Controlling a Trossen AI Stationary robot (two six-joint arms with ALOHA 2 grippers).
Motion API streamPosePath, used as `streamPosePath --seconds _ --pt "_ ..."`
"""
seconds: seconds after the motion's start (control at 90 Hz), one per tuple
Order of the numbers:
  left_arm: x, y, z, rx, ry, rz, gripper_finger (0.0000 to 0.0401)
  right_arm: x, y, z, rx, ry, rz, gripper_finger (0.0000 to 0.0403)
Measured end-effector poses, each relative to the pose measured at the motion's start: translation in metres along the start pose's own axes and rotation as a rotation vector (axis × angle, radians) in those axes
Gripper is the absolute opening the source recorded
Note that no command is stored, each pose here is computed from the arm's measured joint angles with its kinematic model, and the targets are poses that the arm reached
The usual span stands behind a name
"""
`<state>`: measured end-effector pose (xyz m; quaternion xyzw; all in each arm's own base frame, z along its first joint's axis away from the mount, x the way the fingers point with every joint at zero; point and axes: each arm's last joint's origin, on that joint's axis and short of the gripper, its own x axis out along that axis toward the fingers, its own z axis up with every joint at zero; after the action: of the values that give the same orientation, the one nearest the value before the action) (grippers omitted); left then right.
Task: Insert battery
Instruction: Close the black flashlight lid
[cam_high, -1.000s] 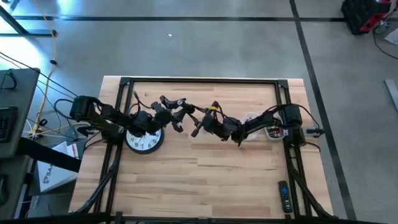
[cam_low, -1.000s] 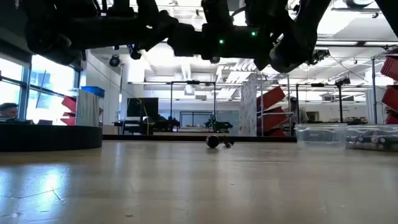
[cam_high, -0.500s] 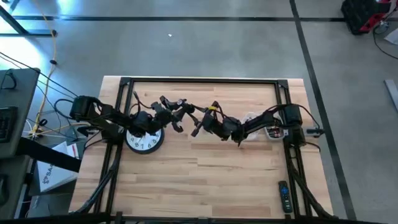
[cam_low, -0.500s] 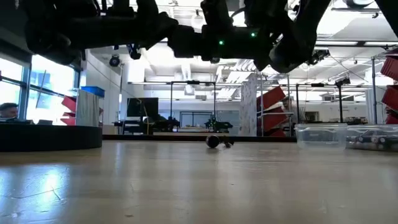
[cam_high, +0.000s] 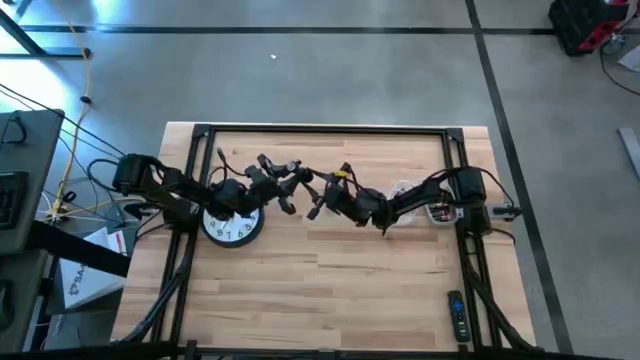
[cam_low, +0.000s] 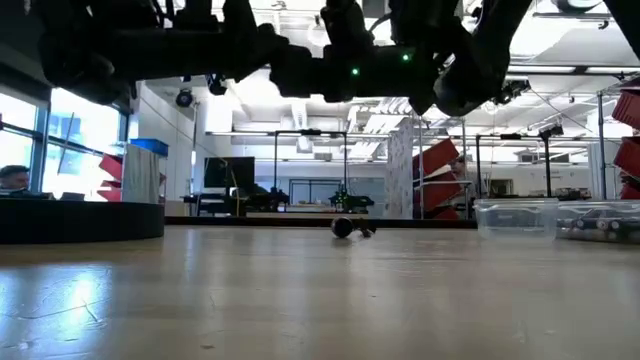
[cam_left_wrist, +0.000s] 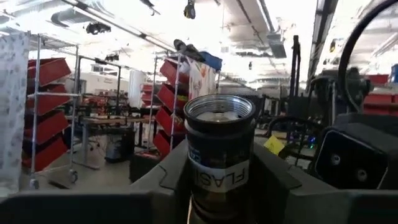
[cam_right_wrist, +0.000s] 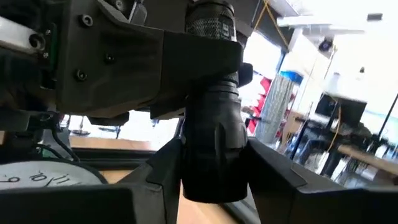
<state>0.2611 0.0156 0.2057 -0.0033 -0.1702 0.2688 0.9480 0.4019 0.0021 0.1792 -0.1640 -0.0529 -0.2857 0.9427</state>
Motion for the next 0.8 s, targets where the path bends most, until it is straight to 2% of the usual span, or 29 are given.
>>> streamPosePath --seconds 0.189,0.378,0.467,0.567,0.633,0.689,0.8 --pt "0.0 0.002 -0.002 0.033 0.028 0.05 0.0095 -0.001 0.001 -0.002 -0.019 0.028 -0.002 0.0149" --pt "-0.004 0.008 0.003 0.104 0.057 0.147 0.0095 -0.002 0.002 -0.005 -0.012 0.072 -0.046 0.0207" --pt "-0.009 0.011 0.005 0.132 0.098 0.145 0.0095 -0.005 0.004 -0.005 -0.062 0.154 -0.088 0.0238" --pt "-0.012 0.013 -0.002 0.157 0.226 0.117 0.0095 -0.012 0.003 0.005 -0.173 0.27 -0.097 0.026" --pt "-0.011 0.016 -0.01 0.158 0.329 0.052 0.0095 -0.015 0.0 0.015 -0.215 0.354 -0.047 0.0263" --pt "-0.01 0.019 -0.017 0.144 0.401 -0.013 0.0095 -0.018 -0.006 0.024 -0.195 0.441 0.039 0.0262" --pt "-0.008 0.023 -0.031 0.155 0.504 -0.087 0.0095 -0.019 -0.028 0.034 -0.067 0.67 0.276 0.025"
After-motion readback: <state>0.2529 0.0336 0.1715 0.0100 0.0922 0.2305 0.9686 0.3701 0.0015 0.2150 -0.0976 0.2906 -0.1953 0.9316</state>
